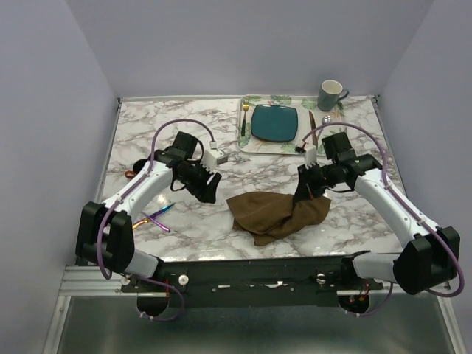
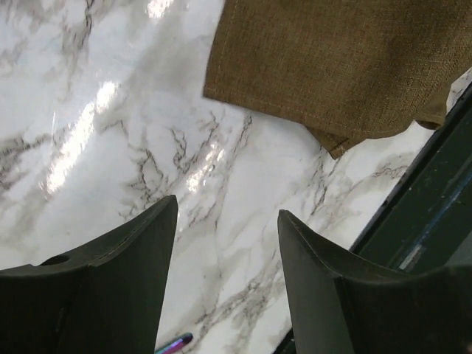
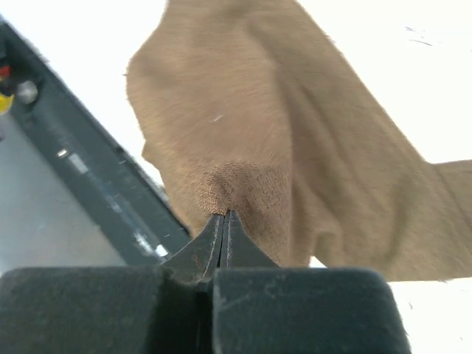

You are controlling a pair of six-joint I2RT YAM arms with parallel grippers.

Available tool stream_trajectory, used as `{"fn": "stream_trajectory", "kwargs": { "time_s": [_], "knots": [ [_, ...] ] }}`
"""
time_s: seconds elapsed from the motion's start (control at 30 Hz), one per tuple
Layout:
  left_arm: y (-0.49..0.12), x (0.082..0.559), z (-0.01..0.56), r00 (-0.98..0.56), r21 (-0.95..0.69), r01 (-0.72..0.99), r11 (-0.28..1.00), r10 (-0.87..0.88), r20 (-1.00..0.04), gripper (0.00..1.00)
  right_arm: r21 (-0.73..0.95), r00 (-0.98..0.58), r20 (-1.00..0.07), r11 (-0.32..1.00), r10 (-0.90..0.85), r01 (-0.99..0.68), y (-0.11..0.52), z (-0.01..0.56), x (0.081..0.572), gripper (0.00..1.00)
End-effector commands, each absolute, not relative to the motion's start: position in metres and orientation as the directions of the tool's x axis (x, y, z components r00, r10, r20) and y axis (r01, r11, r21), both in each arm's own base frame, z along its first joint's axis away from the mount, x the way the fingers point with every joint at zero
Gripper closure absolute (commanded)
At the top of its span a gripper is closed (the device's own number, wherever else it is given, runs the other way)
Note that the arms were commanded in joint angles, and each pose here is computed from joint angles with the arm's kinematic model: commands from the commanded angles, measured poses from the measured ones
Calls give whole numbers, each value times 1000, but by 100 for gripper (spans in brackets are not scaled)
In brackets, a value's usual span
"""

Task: Fold the napkin into a case and place the utensils inside
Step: Pick up the crumpled napkin from the center of the board.

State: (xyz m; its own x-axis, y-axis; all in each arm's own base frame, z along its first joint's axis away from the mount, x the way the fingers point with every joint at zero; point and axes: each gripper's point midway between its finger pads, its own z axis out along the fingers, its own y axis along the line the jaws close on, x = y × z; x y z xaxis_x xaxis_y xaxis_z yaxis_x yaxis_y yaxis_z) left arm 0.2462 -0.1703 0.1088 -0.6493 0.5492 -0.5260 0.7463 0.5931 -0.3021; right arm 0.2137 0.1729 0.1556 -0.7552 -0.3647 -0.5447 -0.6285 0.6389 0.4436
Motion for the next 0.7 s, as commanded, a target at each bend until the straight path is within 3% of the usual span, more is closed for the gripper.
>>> {"fn": "stream_trajectory", "kwargs": {
  "time_s": [0.0, 0.1, 0.23, 0.47, 0.67],
  "knots": [
    [-195, 266, 109, -417, -159, 891, 425, 631, -654, 33, 315, -756, -554, 754, -348, -577, 162, 148, 264, 99],
    [-205, 279, 107, -267, -27, 940, 340, 683, -680, 34, 296, -751, -553, 758, -360, -581, 167, 147, 293, 99],
    [-211, 291, 93, 38, 163, 983, 89, 762, -646, 35, 283, -765, -516, 766, -386, -577, 170, 135, 313, 99],
    [-226, 277, 59, 274, 188, 961, -202, 778, -566, 37, 282, -791, -472, 783, -390, -554, 173, 120, 336, 99],
    [-236, 259, 35, 363, 168, 930, -326, 754, -548, 37, 278, -798, -462, 791, -388, -545, 176, 111, 349, 99]
  ]
}}
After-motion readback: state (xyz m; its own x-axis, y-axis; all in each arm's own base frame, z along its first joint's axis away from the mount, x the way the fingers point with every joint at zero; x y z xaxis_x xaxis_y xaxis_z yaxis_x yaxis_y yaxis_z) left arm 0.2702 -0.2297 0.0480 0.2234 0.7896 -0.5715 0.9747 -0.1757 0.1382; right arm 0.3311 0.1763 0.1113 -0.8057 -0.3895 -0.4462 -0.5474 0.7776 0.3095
